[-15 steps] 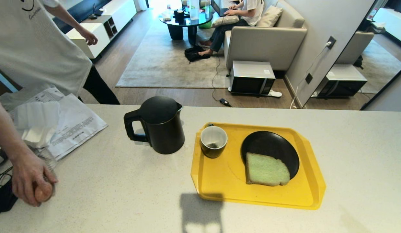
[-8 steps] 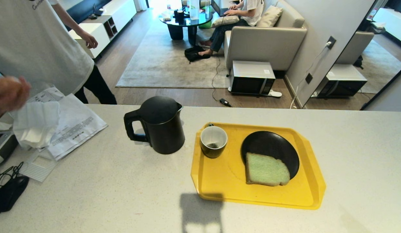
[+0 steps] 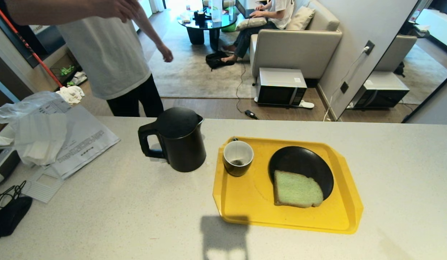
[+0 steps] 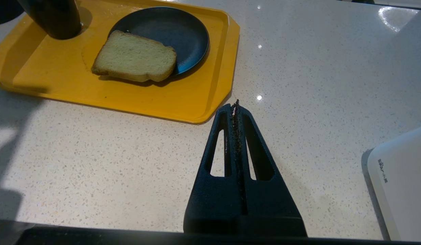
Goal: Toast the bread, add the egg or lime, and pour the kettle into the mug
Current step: Pick up the bread slice
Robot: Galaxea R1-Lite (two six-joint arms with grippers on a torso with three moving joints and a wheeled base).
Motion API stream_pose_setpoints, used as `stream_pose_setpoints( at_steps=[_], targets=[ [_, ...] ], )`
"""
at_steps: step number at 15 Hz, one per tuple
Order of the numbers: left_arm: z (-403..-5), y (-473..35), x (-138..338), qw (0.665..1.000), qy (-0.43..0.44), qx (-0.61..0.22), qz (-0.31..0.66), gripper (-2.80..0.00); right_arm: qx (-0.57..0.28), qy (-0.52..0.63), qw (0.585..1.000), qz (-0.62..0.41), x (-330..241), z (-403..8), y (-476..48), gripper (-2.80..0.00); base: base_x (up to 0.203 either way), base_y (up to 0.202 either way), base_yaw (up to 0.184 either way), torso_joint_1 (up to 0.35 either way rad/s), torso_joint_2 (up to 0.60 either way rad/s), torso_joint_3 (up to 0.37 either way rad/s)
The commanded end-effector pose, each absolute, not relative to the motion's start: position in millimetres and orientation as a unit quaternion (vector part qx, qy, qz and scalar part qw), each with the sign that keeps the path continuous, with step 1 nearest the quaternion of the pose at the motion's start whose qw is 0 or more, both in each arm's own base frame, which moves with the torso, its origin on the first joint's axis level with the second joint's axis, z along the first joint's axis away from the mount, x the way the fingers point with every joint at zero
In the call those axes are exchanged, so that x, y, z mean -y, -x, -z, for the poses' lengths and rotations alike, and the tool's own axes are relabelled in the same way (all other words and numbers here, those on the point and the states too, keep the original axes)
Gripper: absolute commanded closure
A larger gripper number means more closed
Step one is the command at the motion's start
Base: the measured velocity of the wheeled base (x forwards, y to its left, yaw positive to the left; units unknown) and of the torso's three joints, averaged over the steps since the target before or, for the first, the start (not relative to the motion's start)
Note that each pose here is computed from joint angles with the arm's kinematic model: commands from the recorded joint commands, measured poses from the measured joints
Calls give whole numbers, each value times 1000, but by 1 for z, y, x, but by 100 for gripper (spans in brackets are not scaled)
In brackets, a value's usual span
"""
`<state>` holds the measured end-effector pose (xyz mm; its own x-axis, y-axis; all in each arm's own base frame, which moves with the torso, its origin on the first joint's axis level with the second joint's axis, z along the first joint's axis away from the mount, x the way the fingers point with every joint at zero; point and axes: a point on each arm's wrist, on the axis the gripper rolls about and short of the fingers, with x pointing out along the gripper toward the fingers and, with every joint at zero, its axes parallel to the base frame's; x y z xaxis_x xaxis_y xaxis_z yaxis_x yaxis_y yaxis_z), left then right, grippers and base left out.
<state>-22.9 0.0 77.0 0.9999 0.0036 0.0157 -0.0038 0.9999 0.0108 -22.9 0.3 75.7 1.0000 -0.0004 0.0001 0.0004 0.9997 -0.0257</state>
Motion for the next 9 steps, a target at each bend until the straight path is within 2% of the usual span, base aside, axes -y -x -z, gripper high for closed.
stream_pose_setpoints(
  at_steps=[1, 9],
  targets=[
    [-77, 23, 0, 1000, -5, 8, -2, 0, 0, 13, 1000, 0, 0, -76, 23, 0, 0, 0, 0, 0, 0, 0],
    [-77, 23, 0, 1000, -5, 8, -2, 0, 1, 13, 1000, 1, 0, -76, 23, 0, 0, 0, 0, 0, 0, 0]
  ],
)
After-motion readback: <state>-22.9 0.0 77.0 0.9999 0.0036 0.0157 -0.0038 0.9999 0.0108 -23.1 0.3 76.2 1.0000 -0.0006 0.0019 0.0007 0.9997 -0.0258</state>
